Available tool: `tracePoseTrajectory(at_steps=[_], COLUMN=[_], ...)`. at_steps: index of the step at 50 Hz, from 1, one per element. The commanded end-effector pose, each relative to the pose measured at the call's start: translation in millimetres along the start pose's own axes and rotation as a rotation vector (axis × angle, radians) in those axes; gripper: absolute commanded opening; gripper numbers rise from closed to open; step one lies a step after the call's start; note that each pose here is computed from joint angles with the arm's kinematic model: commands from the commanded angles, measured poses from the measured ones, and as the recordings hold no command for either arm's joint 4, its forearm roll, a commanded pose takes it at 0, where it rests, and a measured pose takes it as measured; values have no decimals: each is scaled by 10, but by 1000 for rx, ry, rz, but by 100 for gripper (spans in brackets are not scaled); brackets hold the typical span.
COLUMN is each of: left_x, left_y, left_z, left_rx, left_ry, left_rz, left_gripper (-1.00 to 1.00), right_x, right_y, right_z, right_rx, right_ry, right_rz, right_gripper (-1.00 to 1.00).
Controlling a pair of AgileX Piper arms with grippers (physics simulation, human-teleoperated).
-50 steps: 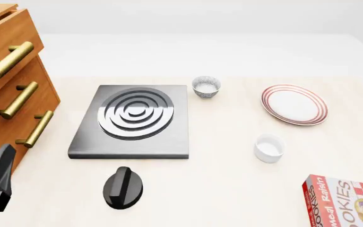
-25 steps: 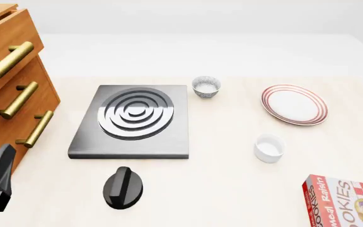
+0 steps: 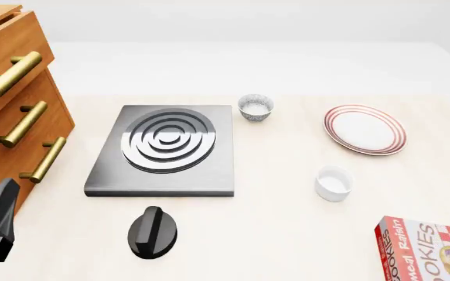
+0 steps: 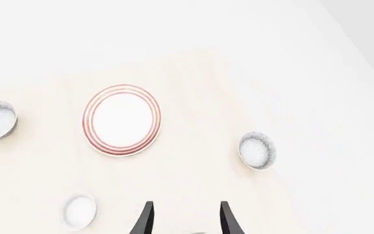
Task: Pick the akita bowl next to the cookies box and place it on the plate.
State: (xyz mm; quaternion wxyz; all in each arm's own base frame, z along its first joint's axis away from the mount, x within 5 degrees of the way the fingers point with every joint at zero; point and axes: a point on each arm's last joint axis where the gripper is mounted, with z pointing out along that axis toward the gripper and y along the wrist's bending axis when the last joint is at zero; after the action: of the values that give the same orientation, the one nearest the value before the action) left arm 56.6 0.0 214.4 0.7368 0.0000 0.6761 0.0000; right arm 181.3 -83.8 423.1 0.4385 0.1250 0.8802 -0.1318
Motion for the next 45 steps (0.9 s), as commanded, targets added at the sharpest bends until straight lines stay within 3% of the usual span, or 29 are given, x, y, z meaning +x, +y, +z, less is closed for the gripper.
tracePoseTrajectory(at_steps=[1, 45], left_x=[0, 0], left_y=[0, 0], left_z=[0, 0], left_rx=[0, 0], left_ry=[0, 0], left_rz=[0, 0], left_gripper=[100, 100], right_x=[-78, -182], right_y=[-129, -704], right_z=[230, 829], right_rx=[33, 143], right_ry=[58, 196], right_rz=[15, 78], right_gripper=[100, 100])
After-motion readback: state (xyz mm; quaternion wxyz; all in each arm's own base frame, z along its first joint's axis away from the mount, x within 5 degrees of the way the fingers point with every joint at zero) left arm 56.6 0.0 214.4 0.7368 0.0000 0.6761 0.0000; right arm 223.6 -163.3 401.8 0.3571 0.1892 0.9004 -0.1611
